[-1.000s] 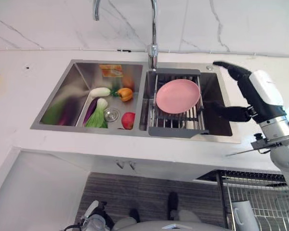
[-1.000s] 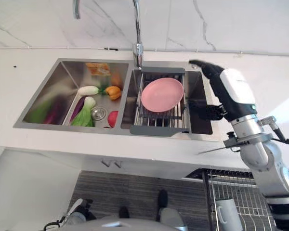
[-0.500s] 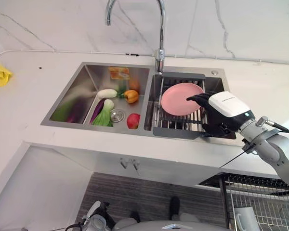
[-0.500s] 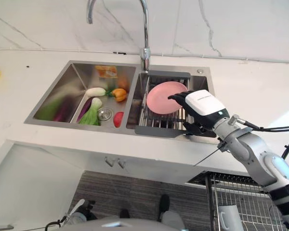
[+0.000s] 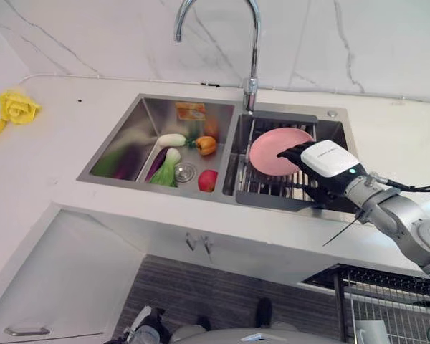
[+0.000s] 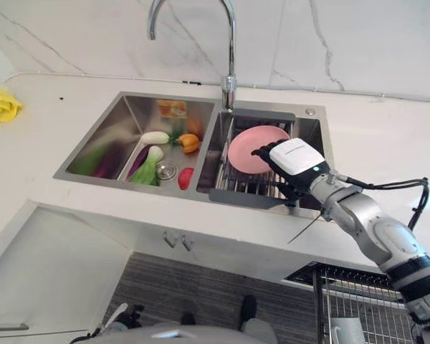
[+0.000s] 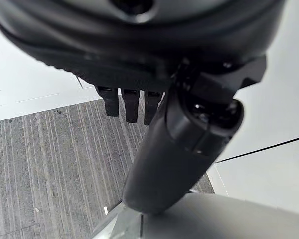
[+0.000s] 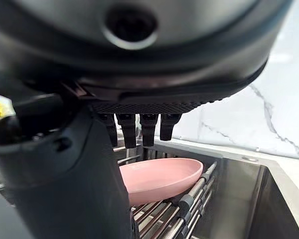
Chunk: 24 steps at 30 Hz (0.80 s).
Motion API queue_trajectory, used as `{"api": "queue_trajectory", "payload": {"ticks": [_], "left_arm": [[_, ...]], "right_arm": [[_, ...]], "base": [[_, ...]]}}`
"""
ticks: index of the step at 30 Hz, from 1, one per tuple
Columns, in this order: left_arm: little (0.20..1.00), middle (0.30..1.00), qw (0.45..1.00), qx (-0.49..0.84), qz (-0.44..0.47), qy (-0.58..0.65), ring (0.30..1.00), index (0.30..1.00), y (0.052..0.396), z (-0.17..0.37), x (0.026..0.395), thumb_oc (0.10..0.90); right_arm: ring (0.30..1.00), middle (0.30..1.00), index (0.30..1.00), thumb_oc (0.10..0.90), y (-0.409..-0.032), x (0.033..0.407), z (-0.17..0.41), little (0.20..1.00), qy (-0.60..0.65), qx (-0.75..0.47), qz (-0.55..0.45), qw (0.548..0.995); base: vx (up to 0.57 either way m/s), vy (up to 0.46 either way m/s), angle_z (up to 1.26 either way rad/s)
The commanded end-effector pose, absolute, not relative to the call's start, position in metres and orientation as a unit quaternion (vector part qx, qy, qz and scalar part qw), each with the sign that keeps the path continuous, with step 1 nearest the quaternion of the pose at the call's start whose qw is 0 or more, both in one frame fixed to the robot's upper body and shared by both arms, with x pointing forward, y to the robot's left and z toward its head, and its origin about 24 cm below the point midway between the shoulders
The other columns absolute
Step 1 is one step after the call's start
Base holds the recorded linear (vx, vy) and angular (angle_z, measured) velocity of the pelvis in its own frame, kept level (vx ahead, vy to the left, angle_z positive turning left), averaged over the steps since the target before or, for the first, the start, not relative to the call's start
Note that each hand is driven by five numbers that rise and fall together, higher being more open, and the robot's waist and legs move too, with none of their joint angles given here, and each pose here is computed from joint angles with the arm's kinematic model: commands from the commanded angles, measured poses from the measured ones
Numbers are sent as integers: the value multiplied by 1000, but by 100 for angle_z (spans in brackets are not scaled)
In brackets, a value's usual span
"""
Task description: Place the dishes in the dishwasher.
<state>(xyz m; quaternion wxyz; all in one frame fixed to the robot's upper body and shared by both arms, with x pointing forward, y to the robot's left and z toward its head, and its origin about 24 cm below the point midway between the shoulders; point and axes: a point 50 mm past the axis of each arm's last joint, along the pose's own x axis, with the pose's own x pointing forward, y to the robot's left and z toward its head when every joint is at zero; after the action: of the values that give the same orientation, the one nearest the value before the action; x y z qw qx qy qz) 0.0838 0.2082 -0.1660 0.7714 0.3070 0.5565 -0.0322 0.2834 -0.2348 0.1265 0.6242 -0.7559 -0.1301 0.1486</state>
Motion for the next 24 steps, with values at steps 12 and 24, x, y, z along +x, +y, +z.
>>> {"api": "queue_trajectory", "payload": {"ticks": [12, 24], "left_arm": [[900, 900, 767, 329, -35, 549, 900, 900, 204, -167, 88, 800], [900, 900, 771, 344, -40, 535, 900, 900, 200, -167, 88, 800]], "right_arm": [[900, 900, 900, 800, -236, 320, 146, 900, -198, -817, -22, 541], [300, 300, 300, 400, -248, 332, 127, 300, -180, -847, -61, 496]], "base": [[-2, -3, 7], [-3, -2, 11]]}}
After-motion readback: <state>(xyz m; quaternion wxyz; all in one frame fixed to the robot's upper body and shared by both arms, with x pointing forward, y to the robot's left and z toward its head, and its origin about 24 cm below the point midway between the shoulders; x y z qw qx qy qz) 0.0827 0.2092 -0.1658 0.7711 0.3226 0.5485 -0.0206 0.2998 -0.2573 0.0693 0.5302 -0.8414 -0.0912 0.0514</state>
